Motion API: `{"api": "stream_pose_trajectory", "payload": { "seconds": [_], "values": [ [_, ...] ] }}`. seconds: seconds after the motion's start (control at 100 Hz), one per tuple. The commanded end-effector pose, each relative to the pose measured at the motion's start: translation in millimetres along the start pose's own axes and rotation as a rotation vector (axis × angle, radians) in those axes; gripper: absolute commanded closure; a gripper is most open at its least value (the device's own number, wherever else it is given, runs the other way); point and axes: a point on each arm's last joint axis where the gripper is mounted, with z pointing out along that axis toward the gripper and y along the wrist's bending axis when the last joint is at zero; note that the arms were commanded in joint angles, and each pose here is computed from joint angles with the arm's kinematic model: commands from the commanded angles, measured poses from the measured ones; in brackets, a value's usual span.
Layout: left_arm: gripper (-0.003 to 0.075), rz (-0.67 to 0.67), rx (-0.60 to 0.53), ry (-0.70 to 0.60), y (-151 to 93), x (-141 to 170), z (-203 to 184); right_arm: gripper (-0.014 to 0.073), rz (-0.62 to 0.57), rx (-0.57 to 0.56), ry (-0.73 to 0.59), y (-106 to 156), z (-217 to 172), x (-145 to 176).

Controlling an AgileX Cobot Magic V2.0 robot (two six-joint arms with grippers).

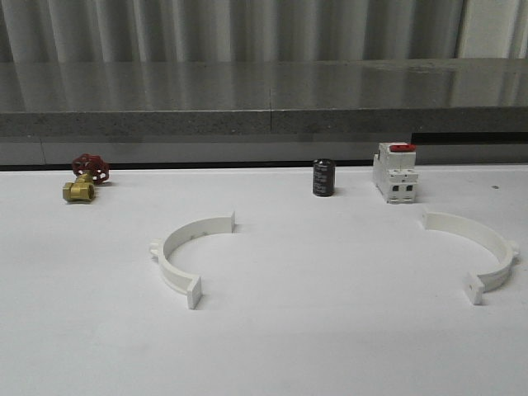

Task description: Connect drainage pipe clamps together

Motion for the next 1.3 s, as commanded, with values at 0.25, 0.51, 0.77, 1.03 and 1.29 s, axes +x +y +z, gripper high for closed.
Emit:
{"api": "stream_pose_trajectory", "payload": {
  "seconds": [0.25,0.51,0.77,1.03,1.29],
  "values": [
    [0.0741,-0.003,-0.008,-0.088,0.6,-13.2,-3.3,0.0044,-0.006,0.010,-0.029,-0.6,23.6,-20.7],
    [0.0741,-0.003,-0.008,-0.088,0.6,-13.2,-3.3,0.0153,-0.006,0.018,0.010,0.1,54.0,-41.9],
    [0.0741,-0.003,-0.008,-0.088,0.6,-13.2,-3.3,0.0160,-0.026,0.025,0.105,3.5,110.3,-65.3],
    [0.0741,-0.003,-0.008,-0.088,0.6,-13.2,-3.3,0.0160,-0.047,0.045,0.137,0.8,147.1,-79.6],
    [0.0741,-0.003,-0.008,-0.088,0.6,-13.2,-3.3,0.0160,-0.051,0.057,0.171,-2.5,171.0,-76.4]
  ]
}}
